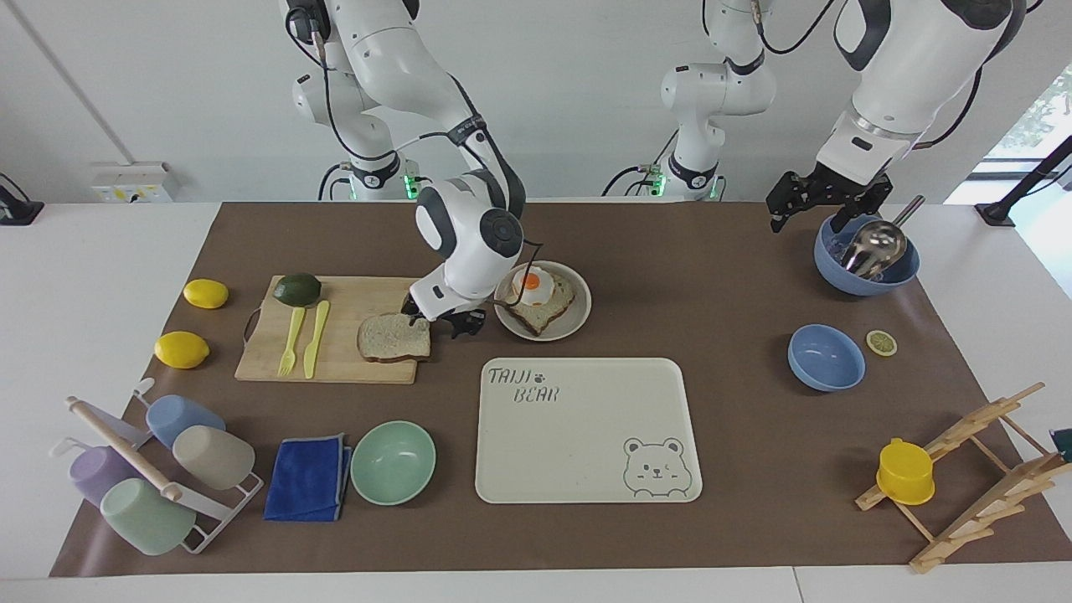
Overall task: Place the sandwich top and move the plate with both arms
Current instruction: 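Reach the right gripper to the bread slice on the cutting board and grasp it, then lift the bread slice with the right gripper and carry it over the plate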
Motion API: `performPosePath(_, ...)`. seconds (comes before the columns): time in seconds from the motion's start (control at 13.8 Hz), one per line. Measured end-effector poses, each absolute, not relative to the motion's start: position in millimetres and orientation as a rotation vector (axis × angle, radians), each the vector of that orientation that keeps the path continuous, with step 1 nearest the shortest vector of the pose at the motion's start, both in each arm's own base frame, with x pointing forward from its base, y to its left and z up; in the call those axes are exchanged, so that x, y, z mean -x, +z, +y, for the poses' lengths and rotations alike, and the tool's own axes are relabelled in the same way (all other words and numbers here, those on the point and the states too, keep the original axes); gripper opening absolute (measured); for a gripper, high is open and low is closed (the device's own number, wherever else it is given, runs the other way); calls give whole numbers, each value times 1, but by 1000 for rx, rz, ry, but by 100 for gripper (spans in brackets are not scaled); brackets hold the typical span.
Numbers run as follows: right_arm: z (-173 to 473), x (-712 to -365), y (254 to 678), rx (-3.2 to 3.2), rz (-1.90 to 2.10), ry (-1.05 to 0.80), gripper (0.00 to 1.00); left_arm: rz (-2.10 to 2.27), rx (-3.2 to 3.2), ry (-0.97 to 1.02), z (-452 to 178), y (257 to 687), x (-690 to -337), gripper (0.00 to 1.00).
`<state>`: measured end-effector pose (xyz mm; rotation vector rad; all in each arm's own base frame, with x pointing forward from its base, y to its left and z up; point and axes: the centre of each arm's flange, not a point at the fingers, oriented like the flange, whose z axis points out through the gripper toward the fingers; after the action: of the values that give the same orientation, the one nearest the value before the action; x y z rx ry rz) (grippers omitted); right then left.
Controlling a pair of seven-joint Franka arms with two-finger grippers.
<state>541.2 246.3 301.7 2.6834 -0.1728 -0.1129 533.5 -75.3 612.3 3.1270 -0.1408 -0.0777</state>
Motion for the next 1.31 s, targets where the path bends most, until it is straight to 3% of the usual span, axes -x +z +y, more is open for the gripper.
performPosePath(0.8, 230, -529, 284, -2645, -96, -100, 80, -141, -3127, -78, -75, 612, -534, 100)
performPosePath(1.09, 232, -528, 290, -2644, -52, -88, 37, -141, -3127, -78, -75, 612, -534, 100)
performPosePath(1.31, 233, -529, 297, -2648, -54, -77, 14, -141, -3127, -78, -75, 612, -534, 100)
